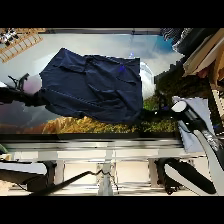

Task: Fold the clothes and pants, and hang the long-sleeved shirts on hangers.

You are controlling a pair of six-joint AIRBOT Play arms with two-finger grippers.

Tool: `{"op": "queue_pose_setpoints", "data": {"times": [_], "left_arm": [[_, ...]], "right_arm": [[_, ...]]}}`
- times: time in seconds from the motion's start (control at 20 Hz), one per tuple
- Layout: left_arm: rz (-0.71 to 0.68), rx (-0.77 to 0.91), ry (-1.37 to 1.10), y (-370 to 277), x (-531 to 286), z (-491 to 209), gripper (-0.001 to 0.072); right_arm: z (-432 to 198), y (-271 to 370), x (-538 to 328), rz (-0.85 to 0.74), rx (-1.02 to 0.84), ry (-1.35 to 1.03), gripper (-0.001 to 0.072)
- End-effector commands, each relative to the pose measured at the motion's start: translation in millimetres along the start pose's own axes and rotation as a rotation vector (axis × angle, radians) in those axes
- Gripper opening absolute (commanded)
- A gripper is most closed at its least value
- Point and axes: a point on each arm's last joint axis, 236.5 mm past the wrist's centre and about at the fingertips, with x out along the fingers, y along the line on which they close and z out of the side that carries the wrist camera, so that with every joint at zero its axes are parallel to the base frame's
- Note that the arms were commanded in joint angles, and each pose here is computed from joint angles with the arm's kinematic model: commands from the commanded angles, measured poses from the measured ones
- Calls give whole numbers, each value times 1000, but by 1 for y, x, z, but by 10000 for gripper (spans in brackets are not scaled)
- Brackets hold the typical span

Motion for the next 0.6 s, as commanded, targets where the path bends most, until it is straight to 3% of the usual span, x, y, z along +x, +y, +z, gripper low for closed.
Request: {"op": "queue_pose_setpoints", "data": {"times": [0.0, 0.15, 0.35, 0.45, 0.55], "left_arm": [[-338, 103, -295, -117, -99, 56, 3], [-868, 301, -760, -261, -290, 76, 4], [-1512, 570, -1169, -363, -529, -33, 4], [-1653, 629, -1282, -392, -594, -88, 5], [-1656, 704, -1381, -423, -626, -133, 6]], "right_arm": [[76, 49, -102, -66, -261, -330, 11], [125, 133, -253, -84, -465, -723, 10], [102, 235, -466, -99, -659, -1253, 10], [64, 266, -543, -105, -728, -1445, 10], [26, 285, -598, -112, -772, -1605, 10]]}}
